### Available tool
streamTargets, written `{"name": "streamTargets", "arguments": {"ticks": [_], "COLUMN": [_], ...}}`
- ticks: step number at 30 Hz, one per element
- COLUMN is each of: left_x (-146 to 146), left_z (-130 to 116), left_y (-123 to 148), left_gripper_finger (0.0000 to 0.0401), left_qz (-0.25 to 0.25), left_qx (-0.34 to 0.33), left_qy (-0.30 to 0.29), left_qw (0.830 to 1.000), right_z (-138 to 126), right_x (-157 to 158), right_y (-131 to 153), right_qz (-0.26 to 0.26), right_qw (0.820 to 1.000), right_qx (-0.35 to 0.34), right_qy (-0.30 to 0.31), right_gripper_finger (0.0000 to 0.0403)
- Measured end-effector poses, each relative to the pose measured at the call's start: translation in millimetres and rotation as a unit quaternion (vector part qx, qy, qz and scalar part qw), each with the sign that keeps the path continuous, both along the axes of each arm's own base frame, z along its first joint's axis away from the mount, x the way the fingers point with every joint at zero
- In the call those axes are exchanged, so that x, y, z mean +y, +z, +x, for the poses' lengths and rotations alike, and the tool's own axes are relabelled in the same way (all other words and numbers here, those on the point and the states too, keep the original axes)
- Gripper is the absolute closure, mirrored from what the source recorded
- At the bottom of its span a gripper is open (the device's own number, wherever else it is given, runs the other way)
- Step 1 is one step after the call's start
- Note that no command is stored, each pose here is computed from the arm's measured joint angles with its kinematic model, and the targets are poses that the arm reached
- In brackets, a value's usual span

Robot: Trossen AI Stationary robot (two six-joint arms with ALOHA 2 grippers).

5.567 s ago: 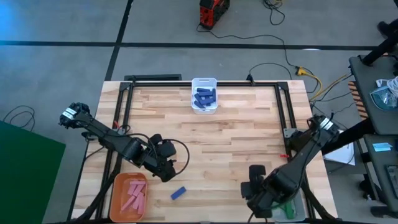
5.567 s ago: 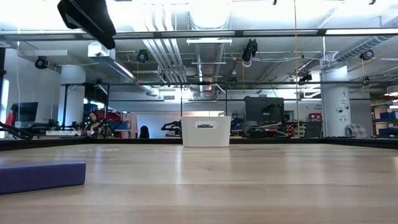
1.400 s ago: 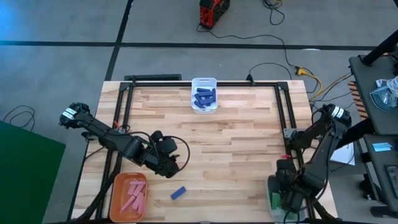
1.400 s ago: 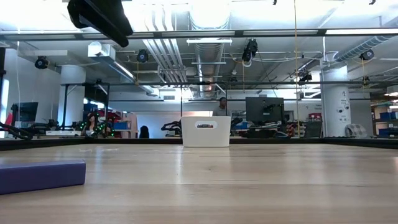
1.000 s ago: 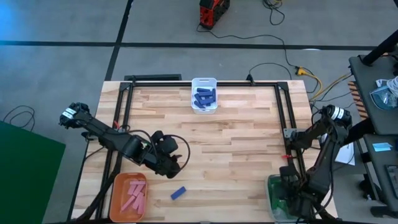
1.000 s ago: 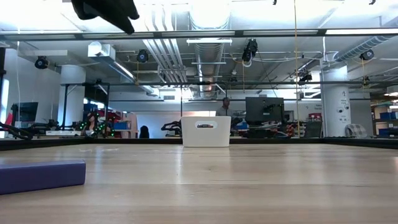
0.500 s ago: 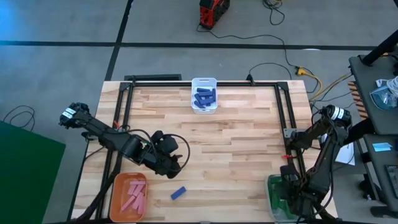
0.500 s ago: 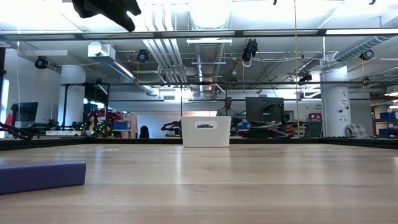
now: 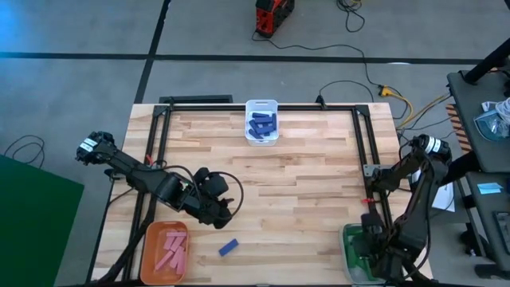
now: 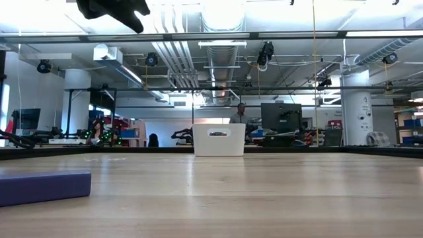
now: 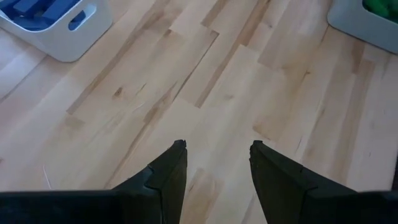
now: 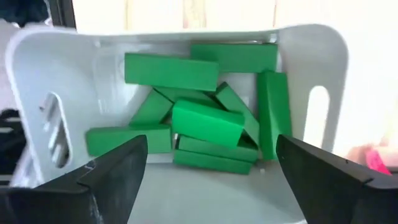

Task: Sort blocks
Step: Put the blue block into the white bin

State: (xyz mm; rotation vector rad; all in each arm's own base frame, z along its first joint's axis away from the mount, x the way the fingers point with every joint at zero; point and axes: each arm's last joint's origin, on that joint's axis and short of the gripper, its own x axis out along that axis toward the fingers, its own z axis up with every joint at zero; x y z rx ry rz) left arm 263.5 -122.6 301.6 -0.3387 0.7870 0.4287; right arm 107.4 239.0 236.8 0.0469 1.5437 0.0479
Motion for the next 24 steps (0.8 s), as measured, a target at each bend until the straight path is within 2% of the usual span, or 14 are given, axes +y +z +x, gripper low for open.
{"name": "streamTargets", "arguments": {"ticks": [5, 9, 14, 18, 21, 24], "left_x": [-1, -3, -8, -21, -33, -43], "left_z": [0, -1, 1, 12, 19, 22], "left_y": [0, -1, -6, -15, -29, -45], "left_gripper_finger": [0.0248, 0.0248, 0.0248, 0.0248, 0.0248, 0.0248], "left_qz": [-0.021, -0.058, -0.134, -0.209, -0.219, -0.214], "left_qx": [0.007, 0.019, 0.038, 0.053, 0.065, 0.097], "left_qy": [-0.009, -0.015, 0.009, -0.012, -0.009, -0.012], "left_qw": [1.000, 0.998, 0.990, 0.976, 0.974, 0.972], "right_z": [17, 42, 74, 96, 111, 123], "right_x": [-5, -17, -40, -60, -77, -97], "right_y": [23, 35, 45, 51, 54, 55], "right_qz": [0.003, -0.003, -0.024, -0.048, -0.059, -0.046], "right_qw": [0.999, 0.995, 0.985, 0.974, 0.963, 0.945], "right_qx": [-0.004, -0.049, -0.106, -0.143, -0.157, -0.146], "right_qy": [-0.035, -0.083, -0.136, -0.168, -0.211, -0.288], "right_gripper_finger": [0.0062, 0.0055, 0.0049, 0.0048, 0.0048, 0.0048]}}
